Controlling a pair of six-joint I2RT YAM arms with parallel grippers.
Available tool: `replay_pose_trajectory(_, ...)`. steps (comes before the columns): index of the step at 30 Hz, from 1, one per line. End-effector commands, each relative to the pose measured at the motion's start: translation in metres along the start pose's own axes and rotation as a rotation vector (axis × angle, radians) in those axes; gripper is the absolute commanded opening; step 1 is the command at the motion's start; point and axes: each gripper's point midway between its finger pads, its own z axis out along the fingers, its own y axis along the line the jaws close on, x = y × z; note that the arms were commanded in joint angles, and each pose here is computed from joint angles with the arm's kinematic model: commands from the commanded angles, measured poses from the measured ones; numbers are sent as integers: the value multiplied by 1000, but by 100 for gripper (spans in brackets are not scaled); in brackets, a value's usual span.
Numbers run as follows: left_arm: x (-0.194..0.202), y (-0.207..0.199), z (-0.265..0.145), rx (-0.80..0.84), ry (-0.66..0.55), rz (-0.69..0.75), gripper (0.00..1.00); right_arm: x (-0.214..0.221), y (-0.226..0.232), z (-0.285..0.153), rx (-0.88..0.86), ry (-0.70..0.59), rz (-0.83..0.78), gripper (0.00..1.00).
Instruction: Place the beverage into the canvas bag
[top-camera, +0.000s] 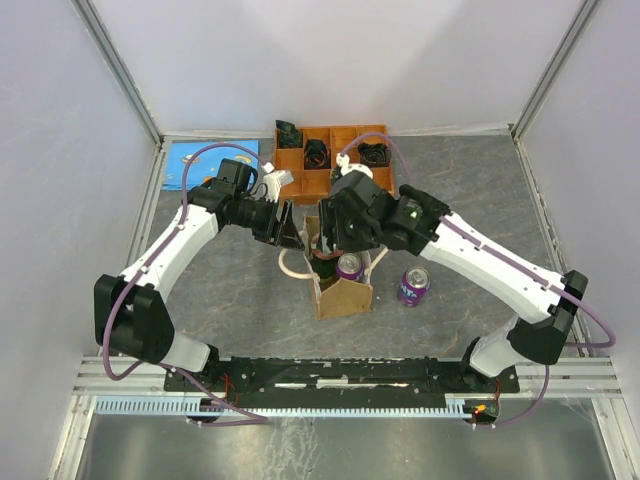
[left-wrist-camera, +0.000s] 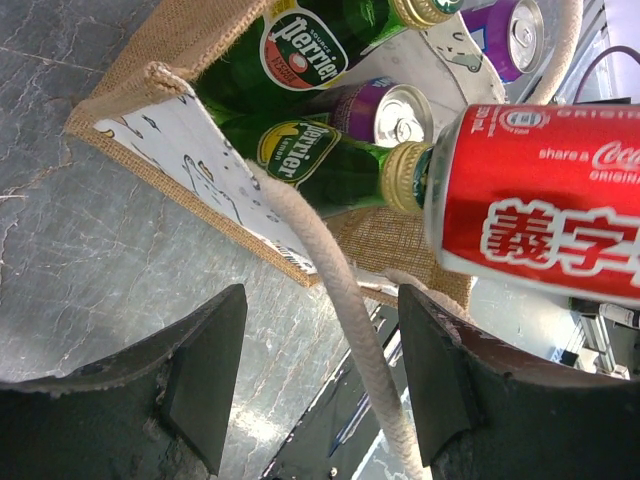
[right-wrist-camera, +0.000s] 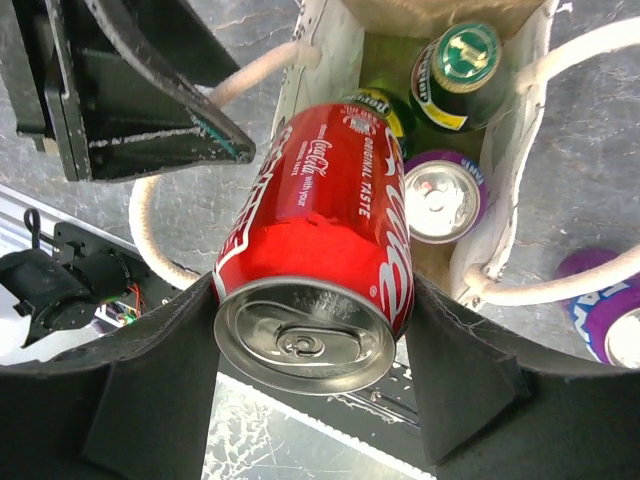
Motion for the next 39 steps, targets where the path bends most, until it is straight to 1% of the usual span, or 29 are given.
replay_pose_trajectory(1,-3,-3,-2,14,-17,50,68,-2,19,8,-25,-63,35,0)
replay_pose_trajectory(5,-2,-4,-2,16,-15,51,68,15,26,15,-21,-35,21,0)
replay_pose_trajectory(11,1,-3,-2,16,-11,47,68,26,30,13,-17,-21,10,0)
replay_pose_trajectory(18,2,-2,-1,17,-8,43,68,16,33,-4,-22,-87,22,0)
replay_pose_trajectory(25,0,-2,0,17,-7,43,68,2,36,-24,-25,-123,21,0)
replay_pose_trajectory(31,-2,0,2,18,-6,41,68,4,32,-30,-14,-115,20,0)
replay_pose_trajectory(39,-4,3,5,17,-2,40,68,14,26,-25,3,-89,26,0)
